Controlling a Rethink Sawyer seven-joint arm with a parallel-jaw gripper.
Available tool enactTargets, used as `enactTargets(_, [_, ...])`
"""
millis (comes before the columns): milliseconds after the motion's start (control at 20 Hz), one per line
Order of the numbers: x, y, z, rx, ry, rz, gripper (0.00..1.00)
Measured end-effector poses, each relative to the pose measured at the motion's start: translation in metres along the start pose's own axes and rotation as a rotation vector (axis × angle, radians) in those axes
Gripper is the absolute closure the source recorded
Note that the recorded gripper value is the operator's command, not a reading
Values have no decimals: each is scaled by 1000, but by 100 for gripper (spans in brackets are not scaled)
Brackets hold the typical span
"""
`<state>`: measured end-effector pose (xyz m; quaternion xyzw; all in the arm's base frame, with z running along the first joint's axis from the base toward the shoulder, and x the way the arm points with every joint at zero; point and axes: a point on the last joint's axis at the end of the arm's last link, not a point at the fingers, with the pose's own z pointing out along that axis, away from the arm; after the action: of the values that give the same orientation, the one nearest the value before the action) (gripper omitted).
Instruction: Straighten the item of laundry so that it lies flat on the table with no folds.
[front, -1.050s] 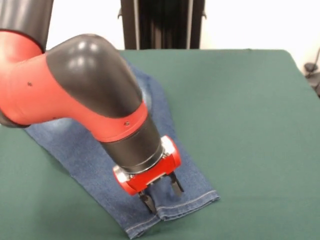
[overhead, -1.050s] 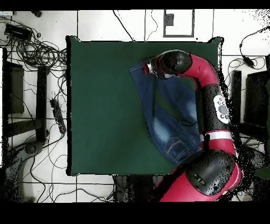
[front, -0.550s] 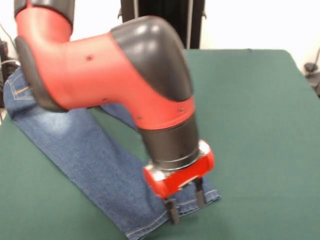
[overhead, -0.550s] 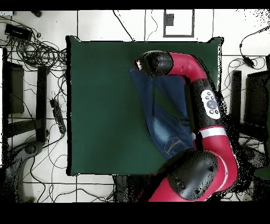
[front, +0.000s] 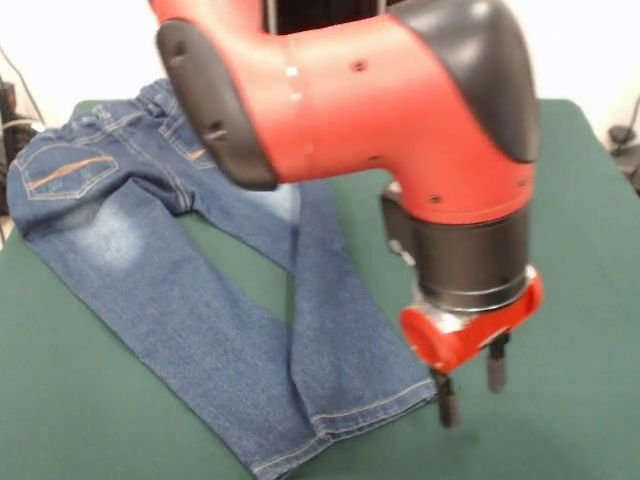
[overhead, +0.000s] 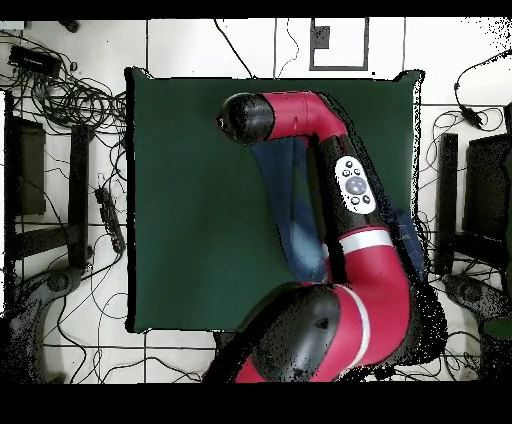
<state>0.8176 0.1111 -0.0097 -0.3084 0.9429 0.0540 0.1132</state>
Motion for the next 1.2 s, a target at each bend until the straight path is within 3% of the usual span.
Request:
enactTargets(400, [-22, 25, 5, 24, 64, 17, 0])
enactTargets(650, [-23, 29, 9, 35, 116, 27, 0])
enactTargets(1200, [3, -10, -3, 92, 159, 61, 0])
